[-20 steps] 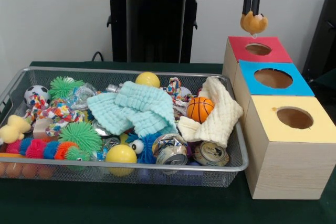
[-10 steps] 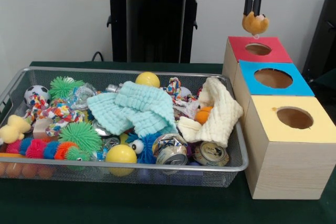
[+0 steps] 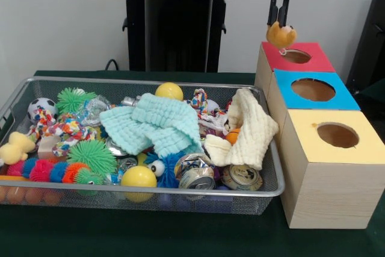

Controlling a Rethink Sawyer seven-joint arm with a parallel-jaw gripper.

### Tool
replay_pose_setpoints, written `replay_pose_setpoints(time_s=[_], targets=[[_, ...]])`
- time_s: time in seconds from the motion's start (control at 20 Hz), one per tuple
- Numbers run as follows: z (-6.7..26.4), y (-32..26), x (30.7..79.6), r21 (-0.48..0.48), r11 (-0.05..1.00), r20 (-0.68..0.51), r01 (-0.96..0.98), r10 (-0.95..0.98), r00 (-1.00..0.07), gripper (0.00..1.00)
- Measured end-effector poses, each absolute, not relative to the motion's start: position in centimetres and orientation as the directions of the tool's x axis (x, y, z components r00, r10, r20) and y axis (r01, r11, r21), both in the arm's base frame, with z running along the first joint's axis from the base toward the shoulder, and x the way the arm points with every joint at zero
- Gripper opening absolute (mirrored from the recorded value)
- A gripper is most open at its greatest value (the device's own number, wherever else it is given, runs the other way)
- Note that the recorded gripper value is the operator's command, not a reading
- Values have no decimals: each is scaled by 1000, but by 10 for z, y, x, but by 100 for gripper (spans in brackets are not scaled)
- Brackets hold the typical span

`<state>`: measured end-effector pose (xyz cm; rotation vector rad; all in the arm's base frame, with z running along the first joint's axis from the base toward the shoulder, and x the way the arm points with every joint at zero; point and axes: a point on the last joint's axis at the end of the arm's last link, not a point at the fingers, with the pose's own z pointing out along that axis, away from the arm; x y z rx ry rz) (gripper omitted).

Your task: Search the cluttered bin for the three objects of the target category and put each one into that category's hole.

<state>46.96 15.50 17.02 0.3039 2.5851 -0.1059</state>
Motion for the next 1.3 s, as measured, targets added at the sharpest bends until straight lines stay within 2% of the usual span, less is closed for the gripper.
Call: replay_pose_setpoints(time_s=[0.65,1.3], targets=[[153,167,467,-22,970,-515,242,197,-834,0],[154,178,468,-8,968,-515,251,212,-831,0]])
